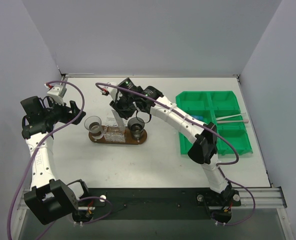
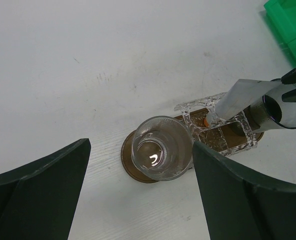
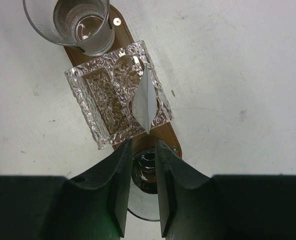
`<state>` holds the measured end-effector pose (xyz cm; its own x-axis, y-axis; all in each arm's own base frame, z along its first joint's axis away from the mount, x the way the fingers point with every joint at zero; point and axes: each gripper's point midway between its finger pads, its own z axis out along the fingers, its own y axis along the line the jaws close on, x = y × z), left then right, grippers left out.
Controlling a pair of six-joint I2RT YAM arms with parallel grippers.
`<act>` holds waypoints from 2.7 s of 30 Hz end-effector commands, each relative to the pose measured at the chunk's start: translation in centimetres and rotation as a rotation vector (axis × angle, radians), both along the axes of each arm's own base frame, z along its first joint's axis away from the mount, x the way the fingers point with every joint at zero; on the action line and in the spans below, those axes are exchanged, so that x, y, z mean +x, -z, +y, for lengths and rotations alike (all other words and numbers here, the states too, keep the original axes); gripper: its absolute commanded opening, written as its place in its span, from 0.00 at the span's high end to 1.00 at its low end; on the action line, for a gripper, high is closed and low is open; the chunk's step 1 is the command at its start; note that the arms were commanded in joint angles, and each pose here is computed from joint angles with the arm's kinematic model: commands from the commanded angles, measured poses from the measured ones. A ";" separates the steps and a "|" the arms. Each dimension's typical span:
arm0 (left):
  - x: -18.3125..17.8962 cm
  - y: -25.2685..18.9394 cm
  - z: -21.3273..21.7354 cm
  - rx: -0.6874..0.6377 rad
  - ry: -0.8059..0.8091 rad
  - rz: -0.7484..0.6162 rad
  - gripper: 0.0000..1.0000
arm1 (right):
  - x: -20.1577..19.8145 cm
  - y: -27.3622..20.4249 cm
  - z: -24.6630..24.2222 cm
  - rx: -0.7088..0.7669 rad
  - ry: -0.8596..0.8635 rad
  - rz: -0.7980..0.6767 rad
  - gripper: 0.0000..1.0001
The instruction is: Prepare toiletry sets of a toothbrush and toothpaste on the tray
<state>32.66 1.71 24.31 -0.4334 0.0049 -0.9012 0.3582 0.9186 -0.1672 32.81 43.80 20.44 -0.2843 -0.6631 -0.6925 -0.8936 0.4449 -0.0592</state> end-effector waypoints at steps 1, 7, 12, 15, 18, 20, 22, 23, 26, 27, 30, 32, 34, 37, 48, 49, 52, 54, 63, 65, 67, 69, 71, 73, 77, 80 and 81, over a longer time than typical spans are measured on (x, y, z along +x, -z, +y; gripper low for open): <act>0.1 -2.1 -1.0 -0.026 0.065 -0.066 0.06 | -0.6 -5.0 -1.1 0.061 0.015 -0.077 0.78; 0.2 -2.2 -1.4 -0.052 0.084 -0.070 0.06 | -0.3 -5.6 -0.9 0.070 0.006 -0.102 0.63; 0.1 -2.3 -1.4 -0.046 0.084 -0.075 0.06 | 0.3 -5.6 -0.5 0.064 -0.002 -0.123 0.51; 0.2 -2.3 -1.3 -0.044 0.082 -0.075 0.06 | 0.5 -5.2 -0.1 0.064 -0.008 -0.121 0.48; 0.2 -2.3 -1.3 -0.045 0.081 -0.075 0.06 | 0.8 -4.8 0.3 0.066 -0.010 -0.114 0.47; 0.3 -2.2 -1.3 -0.047 0.081 -0.071 0.06 | 0.9 -4.2 0.7 0.064 -0.017 -0.104 0.47; 0.3 -2.1 -1.2 -0.045 0.078 -0.068 0.06 | 1.0 -3.9 0.9 0.060 -0.023 -0.105 0.46; 0.4 -2.0 -1.2 -0.045 0.079 -0.066 0.06 | 1.2 -3.5 1.0 0.051 -0.025 -0.104 0.47; 0.4 -2.0 -1.1 -0.043 0.075 -0.065 0.06 | 1.6 -3.0 1.4 0.053 -0.028 -0.099 0.46; 0.5 -1.9 -1.0 -0.039 0.074 -0.067 0.06 | 1.6 -3.0 1.5 0.056 -0.030 -0.099 0.46; 0.6 -1.8 -1.0 -0.040 0.072 -0.063 0.06 | 1.7 -2.6 2.0 0.062 -0.035 -0.090 0.46; 0.6 -1.8 -1.0 -0.043 0.071 -0.060 0.06 | 1.7 -2.1 2.2 0.059 -0.039 -0.079 0.46; 0.7 -1.6 -0.9 -0.044 0.072 -0.056 0.06 | 1.9 -1.9 2.4 0.060 -0.040 -0.078 0.46; 0.8 -1.4 -0.8 -0.041 0.067 -0.053 0.06 | 2.2 -1.4 2.5 0.056 -0.040 -0.076 0.47; 0.9 -1.0 -0.6 -0.034 0.063 -0.045 0.06 | 2.5 -0.5 3.1 0.058 -0.050 -0.064 0.55; 0.9 -0.9 -0.5 -0.035 0.062 -0.044 0.06 | 2.5 -0.3 3.1 0.057 -0.049 -0.061 0.57; 0.9 -0.9 -0.5 -0.032 0.064 -0.045 0.06 | 2.5 -0.3 3.1 0.056 -0.048 -0.059 0.60; 0.9 -0.9 -0.5 -0.030 0.061 -0.044 0.06 | 2.6 -0.3 3.0 0.056 -0.045 -0.059 0.64; 0.9 -0.7 -0.4 -0.026 0.061 -0.039 0.06 | 2.6 -0.4 3.1 0.061 -0.043 -0.062 0.80; 0.9 -0.7 -0.4 -0.022 0.060 -0.038 0.06 | 2.6 -0.4 3.1 0.060 -0.042 -0.063 0.84; 0.9 -0.7 -0.4 -0.020 0.062 -0.037 0.06 | 2.6 -0.7 3.0 0.062 -0.041 -0.066 0.86; 0.8 -0.7 -0.4 -0.018 0.061 -0.039 0.06 | 2.6 -0.9 3.0 0.066 -0.040 -0.068 0.89; 0.9 -0.8 -0.4 -0.019 0.062 -0.040 0.06 | 2.6 -1.3 3.0 0.072 -0.037 -0.072 0.90; 0.8 -0.7 -0.4 -0.020 0.062 -0.038 0.06 | 2.5 -1.5 2.9 0.073 -0.037 -0.076 0.90; 0.8 -0.9 -0.4 -0.019 0.063 -0.041 0.06 | 2.5 -1.6 2.8 0.073 -0.037 -0.076 0.92; 0.8 -0.7 -0.5 -0.023 0.064 -0.036 0.06 | 2.5 -1.7 2.8 0.074 -0.037 -0.077 0.95; 0.8 -0.8 -0.5 -0.021 0.064 -0.039 0.06 | 2.5 -1.7 2.8 0.075 -0.038 -0.079 0.96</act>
<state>32.90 0.81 23.74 -0.4484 -0.0160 -0.8937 0.4067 0.8867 -0.2199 34.99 46.50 19.05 -0.2308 -0.6630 -0.7121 -0.9085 0.4089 -0.0862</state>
